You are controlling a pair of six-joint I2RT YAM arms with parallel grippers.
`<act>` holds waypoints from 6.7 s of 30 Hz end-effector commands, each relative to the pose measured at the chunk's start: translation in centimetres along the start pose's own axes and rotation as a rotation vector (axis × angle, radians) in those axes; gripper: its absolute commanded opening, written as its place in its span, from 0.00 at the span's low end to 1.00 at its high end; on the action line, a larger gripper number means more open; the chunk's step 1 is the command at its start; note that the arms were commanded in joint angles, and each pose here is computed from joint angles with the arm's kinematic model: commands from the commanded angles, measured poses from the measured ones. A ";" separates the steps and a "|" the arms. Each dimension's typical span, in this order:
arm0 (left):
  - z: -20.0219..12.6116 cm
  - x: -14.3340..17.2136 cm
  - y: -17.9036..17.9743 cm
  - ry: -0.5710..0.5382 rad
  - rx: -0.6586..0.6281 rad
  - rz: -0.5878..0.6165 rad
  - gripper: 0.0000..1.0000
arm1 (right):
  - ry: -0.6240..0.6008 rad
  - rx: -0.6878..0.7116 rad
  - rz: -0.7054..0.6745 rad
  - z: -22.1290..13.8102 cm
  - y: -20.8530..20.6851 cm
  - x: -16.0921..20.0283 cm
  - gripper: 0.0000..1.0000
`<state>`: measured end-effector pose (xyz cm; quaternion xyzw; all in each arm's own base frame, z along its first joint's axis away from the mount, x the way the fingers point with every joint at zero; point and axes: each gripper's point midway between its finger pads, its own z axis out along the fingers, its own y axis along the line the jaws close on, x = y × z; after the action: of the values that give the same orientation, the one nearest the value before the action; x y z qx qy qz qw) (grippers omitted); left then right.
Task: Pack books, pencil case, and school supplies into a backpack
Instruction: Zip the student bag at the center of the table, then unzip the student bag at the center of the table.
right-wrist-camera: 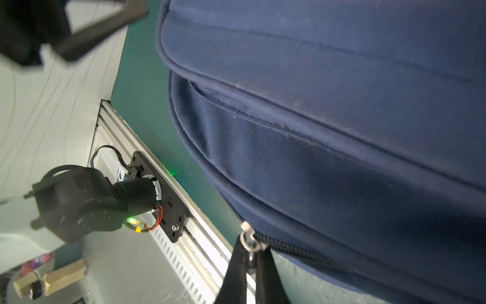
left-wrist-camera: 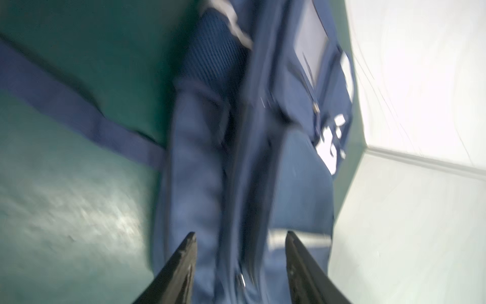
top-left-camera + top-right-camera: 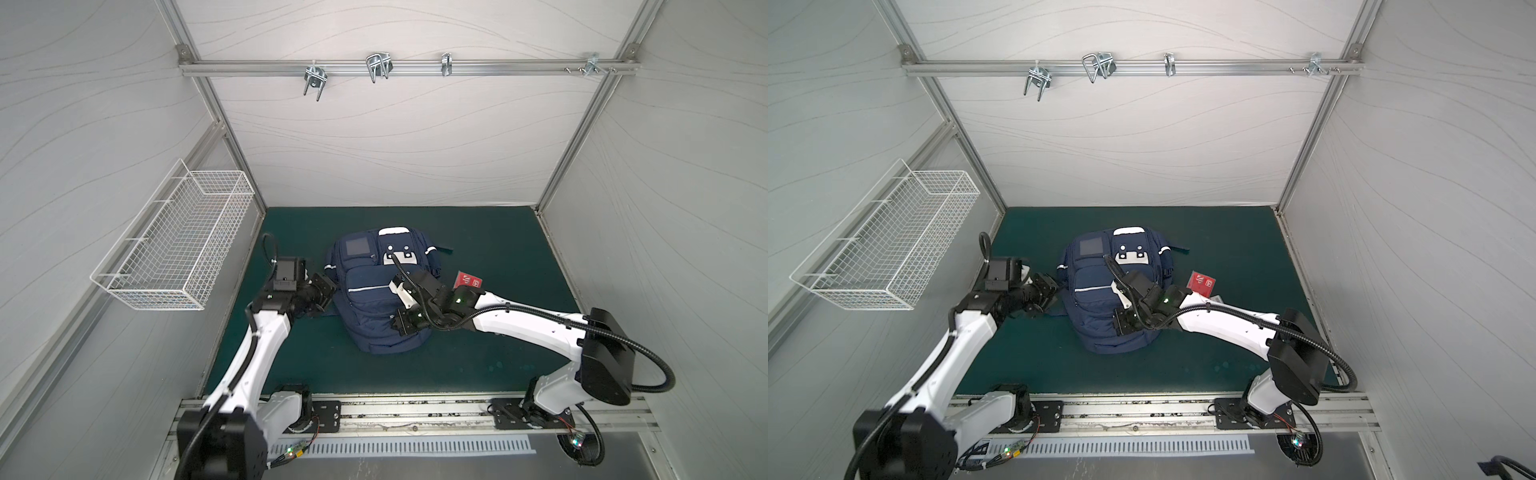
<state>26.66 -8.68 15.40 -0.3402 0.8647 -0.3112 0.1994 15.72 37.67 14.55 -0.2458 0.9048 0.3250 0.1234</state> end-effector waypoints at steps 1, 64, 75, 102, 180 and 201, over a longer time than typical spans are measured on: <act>0.7 3.8 1.1 0.041 -0.036 -0.032 0.58 | 0.039 -0.039 0.048 -0.1 1.4 0.6 0.00; 2.4 9.6 -5.0 0.179 0.081 -0.004 0.61 | 0.002 0.054 0.047 -5.4 -4.1 2.7 0.00; 3.6 9.9 -7.5 0.182 0.105 0.025 0.23 | 0.006 0.048 0.051 -5.4 -3.7 2.7 0.00; -0.3 4.6 -3.5 0.021 0.001 0.147 0.00 | -0.059 0.312 0.236 -9.0 -17.9 -1.8 0.00; 1.8 6.3 -6.1 0.118 0.229 0.165 0.00 | -0.126 -0.374 -0.087 -4.6 -6.5 -1.6 0.38; 2.3 6.6 -5.5 0.134 0.227 0.146 0.00 | -0.131 -0.044 -0.176 -3.2 -6.0 0.2 0.20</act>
<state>24.23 -16.71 14.17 -0.2493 0.8767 -0.3782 0.1620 18.08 32.26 13.86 -0.3044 0.8454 0.3987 0.1838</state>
